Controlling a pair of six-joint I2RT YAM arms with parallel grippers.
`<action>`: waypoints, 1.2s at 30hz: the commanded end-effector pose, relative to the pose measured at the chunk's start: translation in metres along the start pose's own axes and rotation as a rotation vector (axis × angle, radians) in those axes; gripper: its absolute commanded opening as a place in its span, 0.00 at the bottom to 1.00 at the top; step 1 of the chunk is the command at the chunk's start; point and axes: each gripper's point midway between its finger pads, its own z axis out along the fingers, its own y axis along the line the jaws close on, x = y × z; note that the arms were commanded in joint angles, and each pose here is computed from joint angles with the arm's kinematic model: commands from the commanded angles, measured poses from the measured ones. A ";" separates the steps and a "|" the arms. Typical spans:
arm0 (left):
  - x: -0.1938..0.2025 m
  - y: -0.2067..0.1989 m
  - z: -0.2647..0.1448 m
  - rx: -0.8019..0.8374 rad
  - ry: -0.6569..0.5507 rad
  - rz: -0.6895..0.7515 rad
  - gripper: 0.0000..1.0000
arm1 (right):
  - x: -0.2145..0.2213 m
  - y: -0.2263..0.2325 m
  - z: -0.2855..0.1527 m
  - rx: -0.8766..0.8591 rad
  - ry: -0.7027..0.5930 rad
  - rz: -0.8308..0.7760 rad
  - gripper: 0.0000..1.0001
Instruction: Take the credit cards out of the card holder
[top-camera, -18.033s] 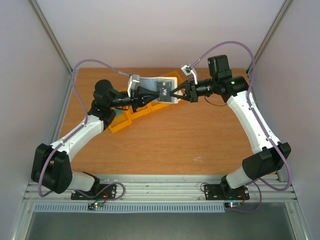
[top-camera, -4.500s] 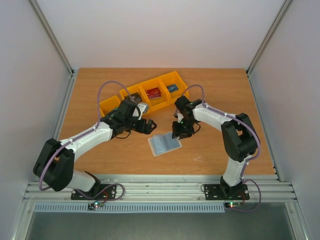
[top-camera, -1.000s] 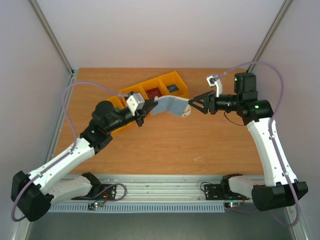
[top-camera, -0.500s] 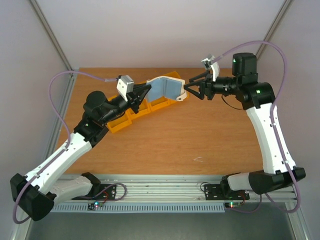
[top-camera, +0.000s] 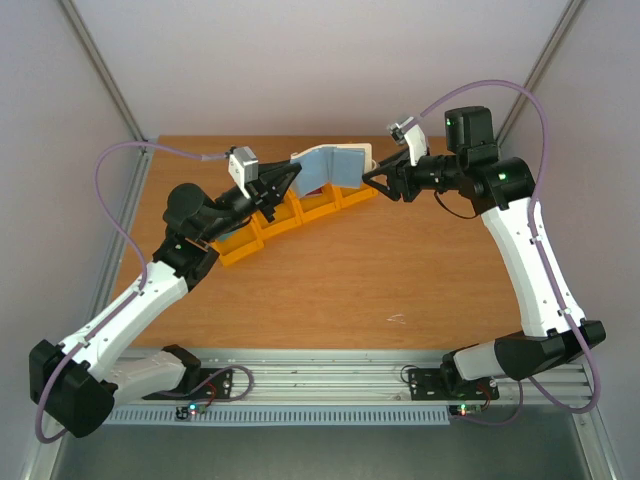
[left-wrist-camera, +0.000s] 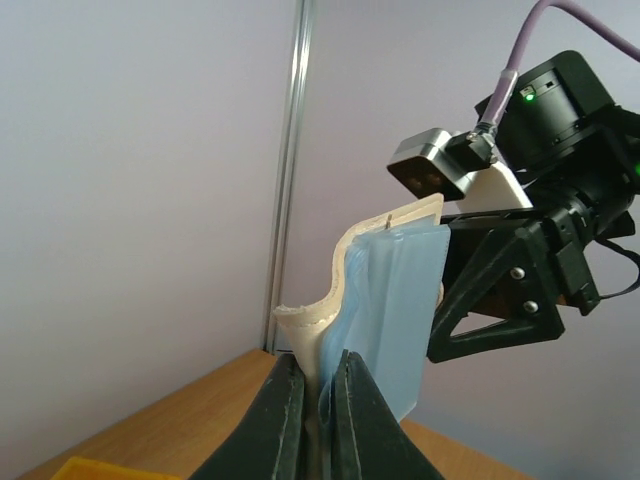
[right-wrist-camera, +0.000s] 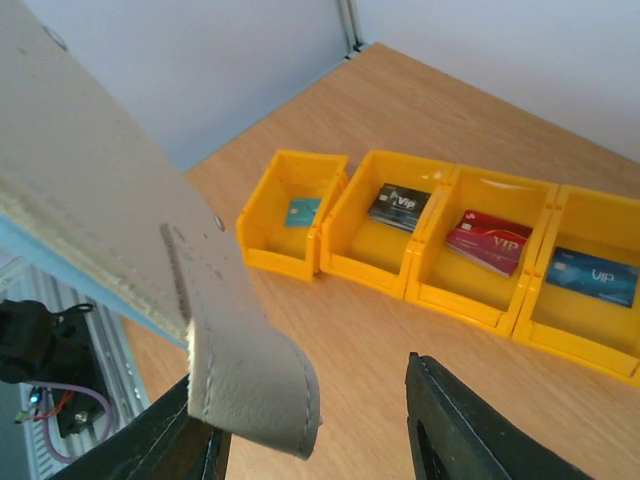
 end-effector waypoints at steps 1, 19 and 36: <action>-0.024 -0.014 -0.003 0.070 -0.106 0.053 0.00 | -0.008 0.001 -0.003 0.049 -0.009 -0.068 0.47; -0.020 -0.017 -0.002 0.087 -0.081 0.014 0.00 | -0.025 0.039 0.029 -0.064 -0.005 -0.080 0.59; -0.006 -0.015 -0.004 0.076 -0.031 -0.005 0.00 | -0.038 0.035 0.038 0.032 -0.071 -0.032 0.09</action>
